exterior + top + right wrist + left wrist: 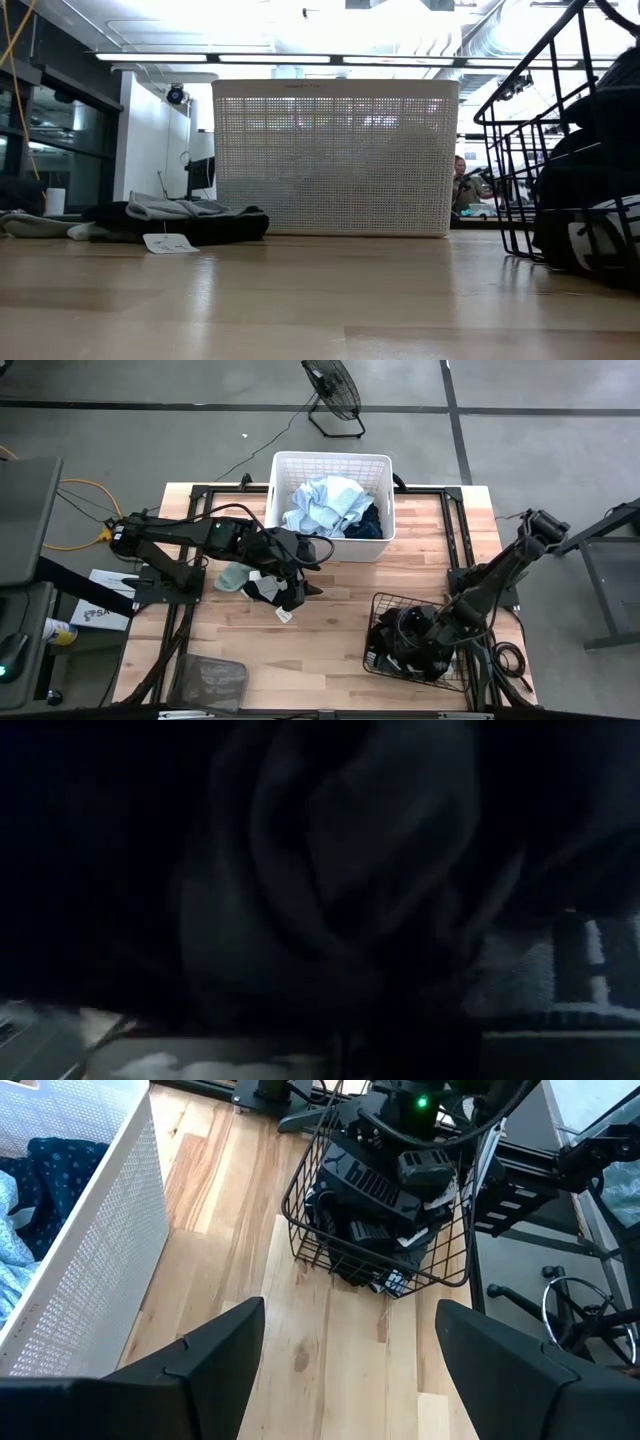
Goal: Pick & Place Cloths
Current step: Put the black boxer into the wire basket
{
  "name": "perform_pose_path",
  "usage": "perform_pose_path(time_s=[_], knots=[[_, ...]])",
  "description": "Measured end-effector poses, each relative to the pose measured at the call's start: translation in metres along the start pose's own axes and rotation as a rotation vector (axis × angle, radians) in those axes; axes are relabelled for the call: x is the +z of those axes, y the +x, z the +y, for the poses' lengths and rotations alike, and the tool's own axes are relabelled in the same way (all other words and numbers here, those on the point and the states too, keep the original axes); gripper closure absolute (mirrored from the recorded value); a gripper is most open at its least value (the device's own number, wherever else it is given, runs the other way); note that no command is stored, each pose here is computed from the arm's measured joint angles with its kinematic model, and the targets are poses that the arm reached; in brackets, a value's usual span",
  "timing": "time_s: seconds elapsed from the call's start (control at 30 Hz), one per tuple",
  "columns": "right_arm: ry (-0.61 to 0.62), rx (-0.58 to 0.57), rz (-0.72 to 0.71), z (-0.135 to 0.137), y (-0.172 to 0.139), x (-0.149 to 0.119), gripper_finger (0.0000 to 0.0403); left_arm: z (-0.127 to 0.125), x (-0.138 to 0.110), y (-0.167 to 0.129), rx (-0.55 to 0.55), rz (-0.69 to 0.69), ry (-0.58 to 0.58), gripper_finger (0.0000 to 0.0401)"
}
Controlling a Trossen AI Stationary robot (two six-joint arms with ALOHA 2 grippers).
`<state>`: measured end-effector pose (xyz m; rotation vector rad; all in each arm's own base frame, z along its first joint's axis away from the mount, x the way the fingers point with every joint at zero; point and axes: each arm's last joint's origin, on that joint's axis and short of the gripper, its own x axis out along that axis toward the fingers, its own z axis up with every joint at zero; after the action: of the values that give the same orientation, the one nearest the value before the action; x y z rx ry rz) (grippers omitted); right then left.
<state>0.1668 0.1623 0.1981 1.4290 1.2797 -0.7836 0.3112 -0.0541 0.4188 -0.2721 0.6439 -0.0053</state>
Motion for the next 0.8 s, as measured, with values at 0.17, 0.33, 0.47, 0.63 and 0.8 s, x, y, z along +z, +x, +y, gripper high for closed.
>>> perform_pose_path(time_s=[0.17, 0.33, 0.47, 0.63, 0.8], knots=[[-0.012, 0.11, 0.044, 0.001, -0.019, -0.001, 0.0399, 0.0, 0.0, 0.0, 0.0, 0.001, -0.014, 0.0111], [-0.086, 0.235, 0.088, 0.001, -0.041, -0.001, 0.0399, 0.0, 0.0, 0.0, 0.0, 0.002, -0.019, 0.0111], [-0.148, 0.296, 0.119, -0.003, -0.057, 0.0, 0.0399, 0.0, 0.0, 0.0, 0.0, 0.001, -0.018, 0.0111], [-0.251, 0.381, 0.129, -0.008, -0.076, 0.003, 0.0399, 0.0, 0.0, 0.0, 0.003, 0.0, -0.026, 0.0111], [-0.369, 0.484, 0.091, -0.014, -0.093, 0.008, 0.0399, 0.001, 0.0, 0.0, 0.033, -0.011, -0.069, 0.0111]])
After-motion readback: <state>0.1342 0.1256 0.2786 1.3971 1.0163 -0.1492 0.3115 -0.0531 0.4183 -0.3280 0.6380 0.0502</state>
